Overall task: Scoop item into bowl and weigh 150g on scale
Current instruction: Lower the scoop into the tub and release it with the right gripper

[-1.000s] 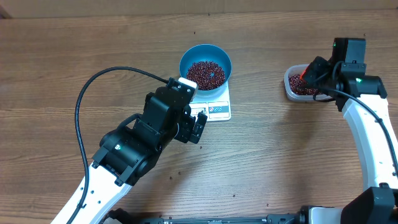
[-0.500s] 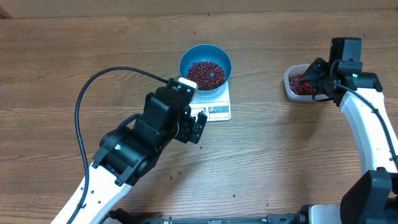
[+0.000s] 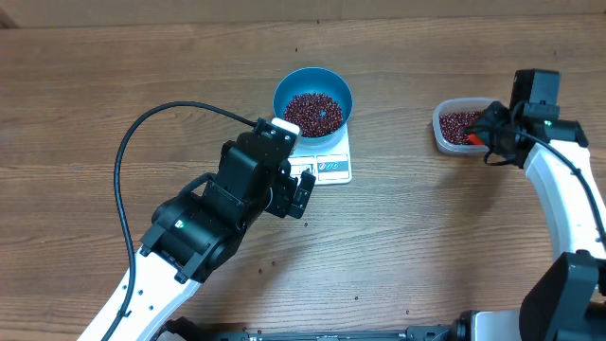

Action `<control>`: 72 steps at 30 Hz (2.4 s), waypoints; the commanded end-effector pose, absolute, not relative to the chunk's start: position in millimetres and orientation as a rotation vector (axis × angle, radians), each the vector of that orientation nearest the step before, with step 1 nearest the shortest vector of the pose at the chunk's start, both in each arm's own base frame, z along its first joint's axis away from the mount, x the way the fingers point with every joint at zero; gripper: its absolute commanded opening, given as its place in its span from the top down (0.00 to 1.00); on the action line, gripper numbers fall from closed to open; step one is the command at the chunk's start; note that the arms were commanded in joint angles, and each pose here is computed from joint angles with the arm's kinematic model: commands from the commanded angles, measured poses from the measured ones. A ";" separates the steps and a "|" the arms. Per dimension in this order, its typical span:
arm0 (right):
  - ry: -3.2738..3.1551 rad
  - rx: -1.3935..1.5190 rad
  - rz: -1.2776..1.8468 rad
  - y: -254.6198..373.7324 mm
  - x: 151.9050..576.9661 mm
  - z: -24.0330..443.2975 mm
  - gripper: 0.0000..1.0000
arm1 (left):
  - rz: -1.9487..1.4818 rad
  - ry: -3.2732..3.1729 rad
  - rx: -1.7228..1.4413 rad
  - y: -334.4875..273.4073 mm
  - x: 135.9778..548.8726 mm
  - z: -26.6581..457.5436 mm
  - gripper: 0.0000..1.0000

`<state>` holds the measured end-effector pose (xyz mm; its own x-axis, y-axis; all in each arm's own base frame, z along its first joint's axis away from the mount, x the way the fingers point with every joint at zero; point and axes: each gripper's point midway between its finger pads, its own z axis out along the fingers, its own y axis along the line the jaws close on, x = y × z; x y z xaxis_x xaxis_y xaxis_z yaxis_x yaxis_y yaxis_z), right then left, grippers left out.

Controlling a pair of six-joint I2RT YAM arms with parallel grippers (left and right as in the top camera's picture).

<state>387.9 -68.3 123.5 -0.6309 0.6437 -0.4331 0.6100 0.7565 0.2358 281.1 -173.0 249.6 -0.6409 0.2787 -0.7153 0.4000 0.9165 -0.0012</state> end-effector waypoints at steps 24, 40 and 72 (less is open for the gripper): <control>2.508 0.981 0.063 -70.4 376.1 110.0 0.30 | -0.209 2.284 0.456 -169.9 281.3 257.1 0.00; 2.601 1.016 0.019 -68.5 352.8 100.4 0.00 | -0.209 2.284 0.456 -169.9 281.3 257.1 0.00; 2.680 0.504 0.124 -45.0 353.6 127.6 0.00 | -0.209 2.284 0.456 -169.9 281.3 257.2 0.00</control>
<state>354.2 -47.5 104.3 -0.8620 0.3969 -0.3153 0.3740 0.9179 0.1329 281.1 -173.0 249.6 -0.6409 0.2787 -0.7153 0.4000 0.9165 -0.0012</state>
